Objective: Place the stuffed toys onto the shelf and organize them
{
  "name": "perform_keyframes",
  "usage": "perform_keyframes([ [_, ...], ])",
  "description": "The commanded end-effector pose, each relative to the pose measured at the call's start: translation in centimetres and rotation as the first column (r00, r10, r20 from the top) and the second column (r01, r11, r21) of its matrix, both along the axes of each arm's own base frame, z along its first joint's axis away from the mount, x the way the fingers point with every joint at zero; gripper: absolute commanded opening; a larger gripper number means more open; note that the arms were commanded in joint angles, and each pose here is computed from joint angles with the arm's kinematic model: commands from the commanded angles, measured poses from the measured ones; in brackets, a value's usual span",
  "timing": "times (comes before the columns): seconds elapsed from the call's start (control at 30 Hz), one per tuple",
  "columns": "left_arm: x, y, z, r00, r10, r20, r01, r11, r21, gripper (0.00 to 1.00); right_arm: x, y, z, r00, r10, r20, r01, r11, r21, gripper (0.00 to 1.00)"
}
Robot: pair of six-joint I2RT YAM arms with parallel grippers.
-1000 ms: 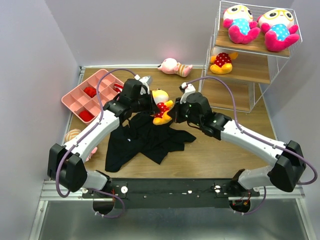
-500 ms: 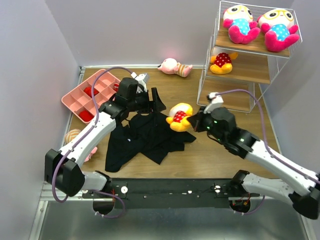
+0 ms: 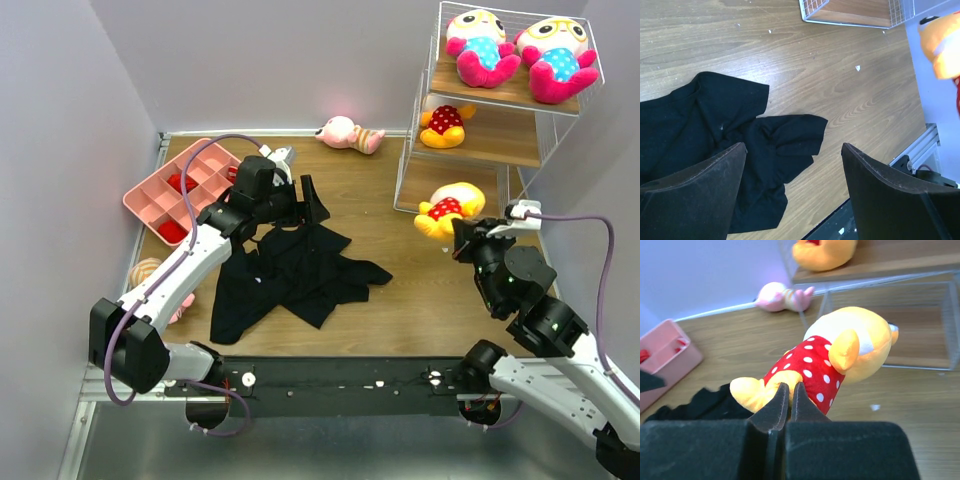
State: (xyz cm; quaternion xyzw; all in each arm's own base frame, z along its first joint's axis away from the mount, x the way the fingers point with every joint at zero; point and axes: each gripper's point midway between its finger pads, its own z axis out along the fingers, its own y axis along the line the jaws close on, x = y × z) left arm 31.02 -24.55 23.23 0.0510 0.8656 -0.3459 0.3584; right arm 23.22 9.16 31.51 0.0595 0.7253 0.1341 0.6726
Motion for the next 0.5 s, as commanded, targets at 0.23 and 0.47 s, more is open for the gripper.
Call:
perform_keyframes([
  [0.23, 0.6, 0.5, 0.2, 0.999, 0.025, 0.031, -0.025, 1.0, 0.01, 0.87, 0.0, -7.1, 6.8, 0.957, -0.251, 0.144, 0.262, 0.963, -0.061, 0.01],
  [0.47, 0.5, 0.3, 0.2, 0.999, 0.021, 0.026, -0.021, 1.0, 0.007, 0.87, 0.2, -7.7, 10.7, 0.929, -0.276, 0.246, 0.296, 0.954, -0.045, 0.01],
])
